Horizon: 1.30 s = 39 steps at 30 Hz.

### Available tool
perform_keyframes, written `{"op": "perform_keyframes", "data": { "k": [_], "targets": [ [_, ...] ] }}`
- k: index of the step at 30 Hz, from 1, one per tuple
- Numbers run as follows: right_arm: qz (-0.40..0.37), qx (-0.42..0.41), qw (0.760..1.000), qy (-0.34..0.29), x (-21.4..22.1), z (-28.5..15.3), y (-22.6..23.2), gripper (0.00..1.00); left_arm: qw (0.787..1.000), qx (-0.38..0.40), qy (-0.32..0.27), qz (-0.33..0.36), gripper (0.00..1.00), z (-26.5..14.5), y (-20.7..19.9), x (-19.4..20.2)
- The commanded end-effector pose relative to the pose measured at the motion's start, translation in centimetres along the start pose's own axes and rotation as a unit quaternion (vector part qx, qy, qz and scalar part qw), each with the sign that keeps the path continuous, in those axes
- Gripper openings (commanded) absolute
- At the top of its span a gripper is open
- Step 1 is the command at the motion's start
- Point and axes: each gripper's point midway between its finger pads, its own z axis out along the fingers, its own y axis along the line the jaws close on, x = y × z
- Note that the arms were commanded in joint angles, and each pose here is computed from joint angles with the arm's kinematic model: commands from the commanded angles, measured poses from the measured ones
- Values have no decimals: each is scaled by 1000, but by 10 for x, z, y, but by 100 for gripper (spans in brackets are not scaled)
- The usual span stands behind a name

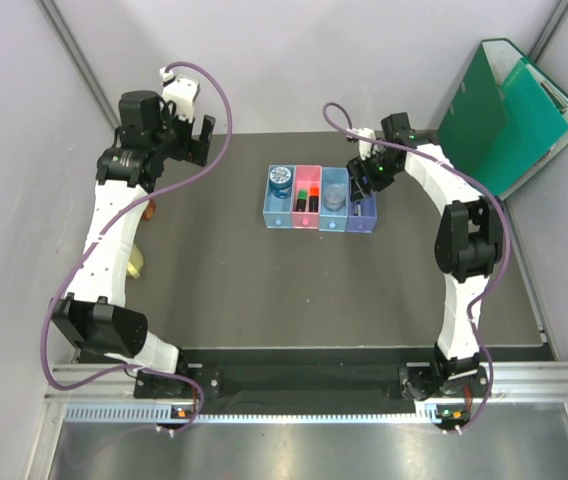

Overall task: Sort the stationery into containers
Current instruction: Place the pen in the storage box, then reset both arms

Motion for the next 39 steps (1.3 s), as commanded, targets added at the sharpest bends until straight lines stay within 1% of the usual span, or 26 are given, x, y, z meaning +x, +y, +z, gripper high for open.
{"op": "perform_keyframes", "data": {
  "k": [1, 2, 5, 8, 10, 11, 12, 14, 15, 16, 17, 18, 19, 20, 21, 23, 24, 26, 27, 28, 29, 30, 31, 37, 39],
  "targets": [
    [-27, 12, 999, -28, -21, -6, -1, 71, 1000, -7, -19, -6, 99, -6, 3, -12],
    [-29, 14, 999, -31, -22, -8, -2, 74, 1000, -6, -17, -6, 99, -5, 2, -11],
    [-39, 27, 998, -43, -30, -21, -1, 77, 1000, -5, -19, -3, 99, -5, 3, -13],
    [-51, 46, 995, -70, -45, -49, 6, 81, 1000, -4, -21, 1, 99, -6, 3, -14],
    [-65, 71, 991, -94, -55, -76, 12, 84, 1000, -2, -19, 4, 99, -7, 1, -11],
    [-71, 80, 989, -104, -59, -87, 16, 88, 1000, 5, -19, 10, 99, -6, -1, -10],
    [-76, 94, 985, -120, -66, -108, 22, 91, 1000, 12, -18, 13, 99, -6, -4, -7],
    [-68, 133, 983, -109, -61, -128, 22, 100, 999, 36, -3, 24, 99, -5, -13, 7],
    [-65, 151, 980, -114, -61, -144, 24, 100, 998, 57, 1, 23, 99, -5, -22, 13],
    [-60, 168, 979, -103, -54, -152, 22, 99, 997, 68, 25, 18, 99, -1, -27, 30],
    [-51, 175, 980, -81, -39, -156, 23, 100, 997, 71, 37, 6, 99, 0, -29, 38],
    [-50, 187, 977, -87, -34, -172, 29, 100, 996, 74, 47, -3, 99, 2, -30, 45],
    [-45, 201, 975, -82, -25, -179, 29, 100, 995, 80, 59, -13, 99, 4, -33, 55],
    [-37, 202, 976, -69, -7, -177, 31, 100, 995, 78, 64, -25, 99, 3, -30, 59],
    [-42, 216, 970, -104, -8, -204, 41, 100, 995, 77, 59, -31, 99, -1, -29, 58],
    [-43, 224, 967, -117, 8, -218, 51, 100, 995, 74, 52, -39, 99, -4, -25, 62],
    [-46, 235, 959, -151, 8, -244, 63, 100, 996, 69, 47, -39, 99, -10, -21, 60],
    [-33, 235, 957, -165, 21, -266, 69, 100, 996, 63, 49, -44, 99, -15, -13, 61],
    [-31, 241, 952, -187, 25, -284, 76, 100, 995, 62, 55, -47, 99, -21, -12, 64],
    [-30, 243, 950, -193, 30, -291, 79, 100, 995, 67, 55, -49, 99, -24, -12, 65],
    [-33, 247, 949, -192, 37, -293, 81, 99, 996, 58, 56, -50, 99, -28, -2, 69],
    [-42, 252, 945, -204, 41, -303, 88, 100, 997, 51, 45, -45, 99, -35, 1, 65],
    [-49, 252, 944, -205, 43, -306, 91, 100, 997, 48, 52, -39, 99, -36, 1, 73],
    [-53, 257, 943, -204, 51, -311, 95, 99, 996, 47, 58, -39, 99, -48, -3, 88],
    [-53, 256, 944, -202, 52, -310, 95, 100, 997, 43, 54, -39, 99, -51, -3, 87]
  ]
}}
